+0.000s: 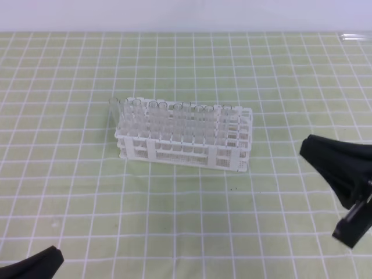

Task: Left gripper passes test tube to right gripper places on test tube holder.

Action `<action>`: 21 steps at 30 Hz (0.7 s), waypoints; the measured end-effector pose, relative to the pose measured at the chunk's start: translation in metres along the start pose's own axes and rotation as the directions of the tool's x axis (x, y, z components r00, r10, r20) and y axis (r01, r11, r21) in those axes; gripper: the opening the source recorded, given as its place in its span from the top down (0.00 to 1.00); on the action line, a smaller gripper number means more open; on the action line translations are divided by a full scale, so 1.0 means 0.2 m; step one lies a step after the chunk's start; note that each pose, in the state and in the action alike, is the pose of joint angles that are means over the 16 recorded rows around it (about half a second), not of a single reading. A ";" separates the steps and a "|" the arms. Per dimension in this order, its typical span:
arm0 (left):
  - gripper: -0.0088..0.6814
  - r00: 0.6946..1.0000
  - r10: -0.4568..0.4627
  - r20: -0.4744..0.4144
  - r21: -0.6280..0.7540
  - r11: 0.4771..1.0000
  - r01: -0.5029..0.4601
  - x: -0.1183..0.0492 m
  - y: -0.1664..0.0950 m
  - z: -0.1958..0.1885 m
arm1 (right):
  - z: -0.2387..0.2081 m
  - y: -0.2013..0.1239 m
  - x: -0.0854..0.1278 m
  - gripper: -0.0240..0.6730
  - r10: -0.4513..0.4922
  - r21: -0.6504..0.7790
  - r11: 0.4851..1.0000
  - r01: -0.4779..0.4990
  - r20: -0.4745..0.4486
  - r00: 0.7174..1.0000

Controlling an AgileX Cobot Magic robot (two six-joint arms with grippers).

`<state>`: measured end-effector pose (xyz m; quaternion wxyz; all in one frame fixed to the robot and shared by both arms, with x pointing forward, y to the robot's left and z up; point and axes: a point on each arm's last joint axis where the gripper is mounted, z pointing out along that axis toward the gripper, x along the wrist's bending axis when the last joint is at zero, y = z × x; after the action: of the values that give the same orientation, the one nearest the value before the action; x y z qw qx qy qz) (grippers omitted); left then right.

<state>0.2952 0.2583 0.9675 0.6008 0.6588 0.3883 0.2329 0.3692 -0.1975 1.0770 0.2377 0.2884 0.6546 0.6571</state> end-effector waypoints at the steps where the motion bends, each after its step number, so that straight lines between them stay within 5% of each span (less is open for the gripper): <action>1: 0.99 1.000 0.000 -0.001 0.002 1.000 0.000 0.00 0.00 0.00 | -0.01 -0.01 -0.01 0.99 0.007 0.008 1.000 -0.007 0.021 1.000; 8: 0.99 1.000 0.001 -0.006 0.007 1.000 -0.001 0.00 -0.01 0.00 | -0.14 -0.10 -0.07 0.99 0.035 0.038 0.998 -0.044 0.211 0.977; 21: 0.99 1.000 0.000 -0.014 0.012 1.000 0.000 0.01 -0.01 0.00 | -0.49 -0.37 -0.07 0.99 0.024 -0.103 0.994 0.031 0.494 0.869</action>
<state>0.2958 0.2592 0.9660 0.5941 0.6607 0.3939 0.2353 0.3071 -0.2769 1.0048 0.4135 0.4324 0.5363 0.5954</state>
